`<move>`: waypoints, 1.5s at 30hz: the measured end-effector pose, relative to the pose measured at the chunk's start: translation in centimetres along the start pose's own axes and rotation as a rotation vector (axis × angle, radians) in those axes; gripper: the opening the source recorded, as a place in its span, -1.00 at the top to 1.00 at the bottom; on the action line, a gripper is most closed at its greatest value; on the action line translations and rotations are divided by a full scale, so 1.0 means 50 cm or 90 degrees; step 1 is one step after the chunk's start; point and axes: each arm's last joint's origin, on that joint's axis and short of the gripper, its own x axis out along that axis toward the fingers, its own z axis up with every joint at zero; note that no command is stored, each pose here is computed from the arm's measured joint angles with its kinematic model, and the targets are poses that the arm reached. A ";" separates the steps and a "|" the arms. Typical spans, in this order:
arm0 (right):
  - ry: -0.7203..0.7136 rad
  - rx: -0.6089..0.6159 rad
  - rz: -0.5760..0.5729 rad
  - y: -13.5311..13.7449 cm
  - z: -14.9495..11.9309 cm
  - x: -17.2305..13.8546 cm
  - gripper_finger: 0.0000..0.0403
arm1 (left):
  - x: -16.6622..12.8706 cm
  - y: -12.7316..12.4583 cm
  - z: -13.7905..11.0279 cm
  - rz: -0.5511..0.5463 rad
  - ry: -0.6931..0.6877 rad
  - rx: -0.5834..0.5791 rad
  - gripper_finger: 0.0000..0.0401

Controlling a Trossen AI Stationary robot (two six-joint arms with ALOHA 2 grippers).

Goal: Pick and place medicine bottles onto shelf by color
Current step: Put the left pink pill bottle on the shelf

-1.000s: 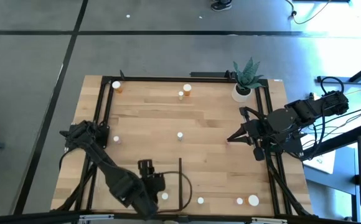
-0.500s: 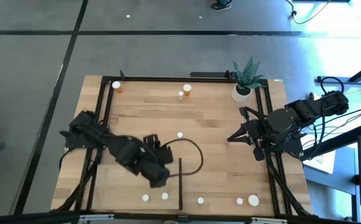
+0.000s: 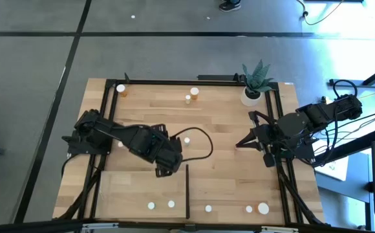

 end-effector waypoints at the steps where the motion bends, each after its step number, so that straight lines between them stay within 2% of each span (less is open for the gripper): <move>1: 0.000 0.000 0.000 0.000 0.000 0.000 0.89 | 0.001 0.002 0.001 0.001 0.000 -0.001 -0.62; 7: -0.009 0.028 0.001 0.000 0.003 0.000 0.89 | -0.004 0.002 -0.001 -0.004 -0.002 0.000 -0.61; 13: -0.024 0.060 0.002 0.001 0.008 0.000 0.89 | -0.040 0.005 -0.020 -0.017 -0.031 -0.012 -0.61; 18: -0.016 0.077 0.041 0.004 0.007 0.002 0.89 | -0.067 0.018 -0.032 -0.023 -0.056 -0.045 -0.59; 25: 0.041 0.066 0.070 0.021 -0.005 0.030 0.89 | -0.086 0.010 -0.049 -0.030 -0.073 -0.066 -0.59; 29: 0.089 0.106 0.084 0.039 -0.017 0.037 0.89 | -0.075 -0.012 -0.066 -0.020 -0.060 -0.060 -0.59; 35: 0.116 0.158 0.033 0.052 -0.029 0.035 0.95 | -0.045 -0.034 -0.088 0.008 -0.033 -0.051 -0.59; 40: 0.122 0.112 -0.043 0.059 -0.038 0.038 0.97 | -0.029 -0.038 -0.094 0.035 -0.029 -0.063 -0.59; 45: 0.120 0.094 -0.047 0.058 -0.037 0.037 0.92 | -0.026 -0.039 -0.095 0.038 -0.027 -0.062 -0.59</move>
